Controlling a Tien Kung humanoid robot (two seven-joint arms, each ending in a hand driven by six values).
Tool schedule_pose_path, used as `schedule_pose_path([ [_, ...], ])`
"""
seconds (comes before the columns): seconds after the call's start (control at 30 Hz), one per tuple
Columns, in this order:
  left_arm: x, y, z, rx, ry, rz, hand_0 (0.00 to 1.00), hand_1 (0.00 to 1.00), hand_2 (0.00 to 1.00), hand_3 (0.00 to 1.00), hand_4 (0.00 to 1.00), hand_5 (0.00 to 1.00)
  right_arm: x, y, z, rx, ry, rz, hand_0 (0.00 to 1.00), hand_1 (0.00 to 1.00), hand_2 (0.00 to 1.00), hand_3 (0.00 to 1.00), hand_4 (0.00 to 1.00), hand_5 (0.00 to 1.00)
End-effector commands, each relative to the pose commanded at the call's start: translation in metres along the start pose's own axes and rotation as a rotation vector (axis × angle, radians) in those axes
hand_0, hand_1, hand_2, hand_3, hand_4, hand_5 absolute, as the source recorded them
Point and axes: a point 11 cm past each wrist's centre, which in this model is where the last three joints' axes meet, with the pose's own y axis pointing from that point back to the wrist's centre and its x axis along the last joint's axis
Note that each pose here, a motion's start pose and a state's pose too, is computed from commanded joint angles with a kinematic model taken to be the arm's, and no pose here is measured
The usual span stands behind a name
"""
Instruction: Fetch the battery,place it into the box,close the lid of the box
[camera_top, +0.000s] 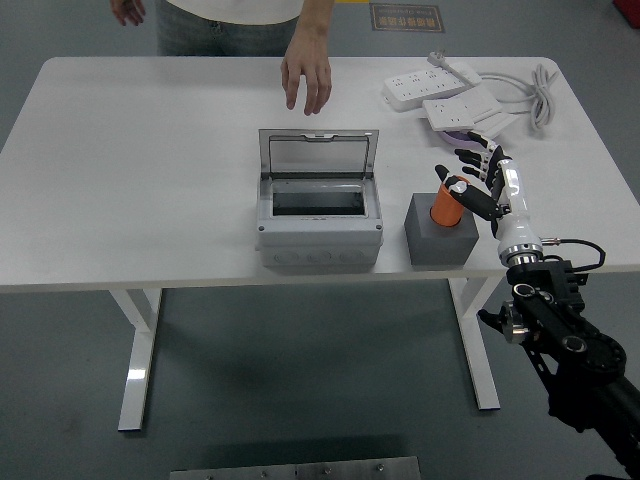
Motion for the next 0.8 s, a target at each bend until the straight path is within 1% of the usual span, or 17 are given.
schedule_pose_path([
  [0.1, 0.0, 0.0, 0.001, -0.003, 0.0, 0.002, 0.702, 0.762, 0.708, 0.755, 0.788, 0.595, -0.003, 0.001, 0.002, -0.006, 0.002, -0.01, 0.667, 0.683, 0.668, 0.747, 0.805, 0.094],
  [0.13, 0.0, 0.0, 0.002, -0.004, 0.0, 0.003, 0.702, 0.762, 0.706, 0.754, 0.785, 0.595, -0.004, 0.001, 0.003, -0.007, 0.003, -0.013, 0.676, 0.684, 0.671, 0.694, 0.816, 0.121],
  [0.33, 0.0, 0.001, 0.004, -0.013, 0.0, 0.007, 0.702, 0.762, 0.706, 0.754, 0.785, 0.595, -0.012, 0.002, 0.004, -0.01, 0.009, -0.035, 0.676, 0.684, 0.671, 0.694, 0.816, 0.121],
  [0.37, 0.0, 0.001, 0.004, -0.014, 0.0, 0.007, 0.7, 0.763, 0.701, 0.749, 0.783, 0.598, -0.013, 0.003, 0.005, -0.01, 0.009, -0.037, 0.687, 0.708, 0.673, 0.713, 0.831, 0.147],
  [0.53, -0.001, 0.001, 0.006, -0.018, -0.001, 0.007, 0.7, 0.763, 0.701, 0.749, 0.783, 0.598, -0.014, 0.004, 0.006, -0.008, 0.01, -0.037, 0.687, 0.708, 0.673, 0.713, 0.831, 0.147],
  [0.73, -0.001, 0.002, 0.009, -0.028, 0.0, 0.009, 0.696, 0.763, 0.7, 0.745, 0.782, 0.6, -0.016, 0.005, 0.01, -0.021, 0.02, -0.042, 0.687, 0.707, 0.675, 0.718, 0.825, 0.145],
  [0.77, -0.001, 0.002, 0.01, -0.029, 0.0, 0.009, 0.694, 0.763, 0.698, 0.742, 0.78, 0.603, -0.016, 0.005, 0.011, -0.024, 0.021, -0.044, 0.679, 0.701, 0.672, 0.717, 0.811, 0.115],
  [0.8, -0.001, 0.002, 0.01, -0.03, -0.001, 0.01, 0.694, 0.763, 0.698, 0.742, 0.78, 0.603, -0.017, 0.006, 0.012, -0.026, 0.023, -0.046, 0.679, 0.701, 0.672, 0.717, 0.811, 0.115],
])
